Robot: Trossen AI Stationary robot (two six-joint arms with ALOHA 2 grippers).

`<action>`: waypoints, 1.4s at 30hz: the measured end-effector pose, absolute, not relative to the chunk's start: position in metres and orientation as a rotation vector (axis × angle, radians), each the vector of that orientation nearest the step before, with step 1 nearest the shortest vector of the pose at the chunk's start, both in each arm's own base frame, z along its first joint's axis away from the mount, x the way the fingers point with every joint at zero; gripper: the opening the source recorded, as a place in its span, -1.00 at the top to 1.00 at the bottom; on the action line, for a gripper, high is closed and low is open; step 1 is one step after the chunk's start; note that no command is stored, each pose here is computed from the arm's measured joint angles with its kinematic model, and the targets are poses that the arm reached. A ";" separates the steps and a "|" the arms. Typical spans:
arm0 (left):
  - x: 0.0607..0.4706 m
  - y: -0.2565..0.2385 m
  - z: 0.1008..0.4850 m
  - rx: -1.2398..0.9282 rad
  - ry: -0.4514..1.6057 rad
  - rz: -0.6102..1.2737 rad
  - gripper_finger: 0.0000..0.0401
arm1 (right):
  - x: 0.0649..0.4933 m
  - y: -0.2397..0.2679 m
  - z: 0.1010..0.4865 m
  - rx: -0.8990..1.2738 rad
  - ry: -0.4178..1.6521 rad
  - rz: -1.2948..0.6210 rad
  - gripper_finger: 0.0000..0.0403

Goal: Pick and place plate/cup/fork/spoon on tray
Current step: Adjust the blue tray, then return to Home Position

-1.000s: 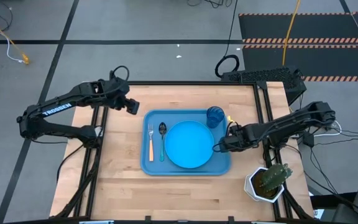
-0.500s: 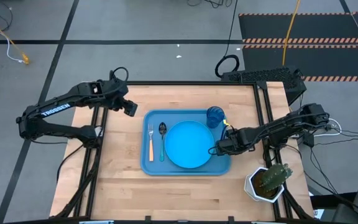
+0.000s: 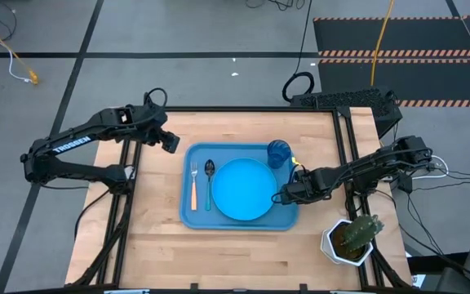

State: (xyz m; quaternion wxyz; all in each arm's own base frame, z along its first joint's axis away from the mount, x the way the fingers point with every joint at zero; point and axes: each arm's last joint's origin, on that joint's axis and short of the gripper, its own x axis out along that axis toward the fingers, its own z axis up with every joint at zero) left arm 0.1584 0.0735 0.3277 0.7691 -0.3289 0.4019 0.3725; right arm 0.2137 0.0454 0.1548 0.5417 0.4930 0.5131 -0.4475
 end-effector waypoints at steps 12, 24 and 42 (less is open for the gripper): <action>0.144 0.072 0.322 -0.706 1.004 0.924 -0.21 | 0.191 0.041 0.176 1.110 1.259 -1.058 1.00; 0.147 0.062 0.324 -0.643 1.018 0.806 -0.21 | 0.173 0.037 0.218 0.932 1.168 -0.596 1.00; 0.188 0.018 0.374 -0.212 0.459 0.233 0.85 | 0.171 0.040 0.299 0.341 0.441 0.192 1.00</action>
